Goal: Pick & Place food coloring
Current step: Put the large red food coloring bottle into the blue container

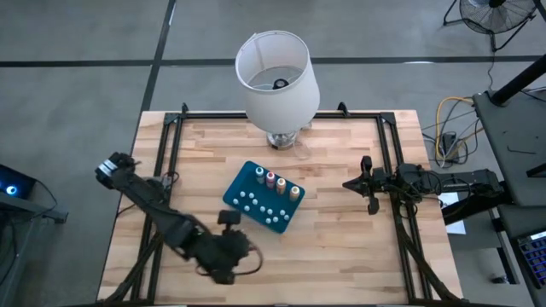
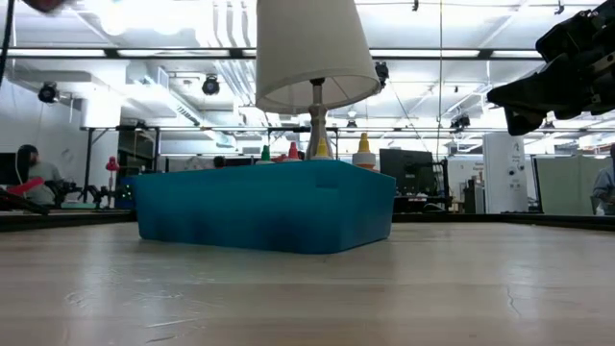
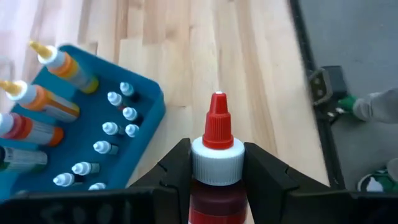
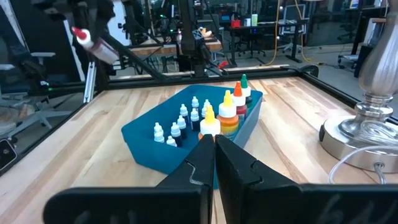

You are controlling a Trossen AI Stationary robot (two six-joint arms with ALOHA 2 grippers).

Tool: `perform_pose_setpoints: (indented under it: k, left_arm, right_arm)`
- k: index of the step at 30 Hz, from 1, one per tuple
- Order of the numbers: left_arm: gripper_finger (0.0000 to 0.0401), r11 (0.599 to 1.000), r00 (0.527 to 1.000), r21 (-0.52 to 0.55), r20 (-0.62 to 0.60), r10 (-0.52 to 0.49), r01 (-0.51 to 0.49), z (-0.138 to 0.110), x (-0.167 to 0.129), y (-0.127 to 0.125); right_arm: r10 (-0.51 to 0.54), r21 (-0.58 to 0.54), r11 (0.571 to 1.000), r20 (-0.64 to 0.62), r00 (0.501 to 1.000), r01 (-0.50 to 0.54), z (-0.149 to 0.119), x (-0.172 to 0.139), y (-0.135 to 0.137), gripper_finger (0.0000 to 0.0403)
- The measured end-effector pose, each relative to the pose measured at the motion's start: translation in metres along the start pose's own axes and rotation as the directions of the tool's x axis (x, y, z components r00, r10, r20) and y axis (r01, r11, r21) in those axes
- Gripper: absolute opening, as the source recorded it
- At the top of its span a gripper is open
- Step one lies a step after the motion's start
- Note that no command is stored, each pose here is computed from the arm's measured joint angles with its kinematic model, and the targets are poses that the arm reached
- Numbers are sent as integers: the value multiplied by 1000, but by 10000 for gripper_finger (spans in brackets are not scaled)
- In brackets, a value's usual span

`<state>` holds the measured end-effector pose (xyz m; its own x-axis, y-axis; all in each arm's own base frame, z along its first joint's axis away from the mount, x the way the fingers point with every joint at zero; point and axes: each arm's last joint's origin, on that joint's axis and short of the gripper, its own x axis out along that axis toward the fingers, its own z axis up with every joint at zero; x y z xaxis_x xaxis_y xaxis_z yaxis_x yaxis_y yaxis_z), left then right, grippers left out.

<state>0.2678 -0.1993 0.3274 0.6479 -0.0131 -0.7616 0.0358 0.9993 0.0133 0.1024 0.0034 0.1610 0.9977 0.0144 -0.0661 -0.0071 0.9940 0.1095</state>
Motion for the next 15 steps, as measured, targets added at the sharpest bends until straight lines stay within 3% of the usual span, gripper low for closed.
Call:
perform_pose_setpoints:
  k: [7, 15]
  left_arm:
    - [91, 999, 997, 37, 78, -6, 4, -19, -27, -8]
    - [92, 999, 988, -31, 154, -9, 14, -31, -29, -6]
  right_arm:
    - [0, 0, 1000, 0, 1000, 0, 0, 0, 0, 8]
    - [0, 0, 1000, 0, 1000, 0, 0, 0, 0, 8]
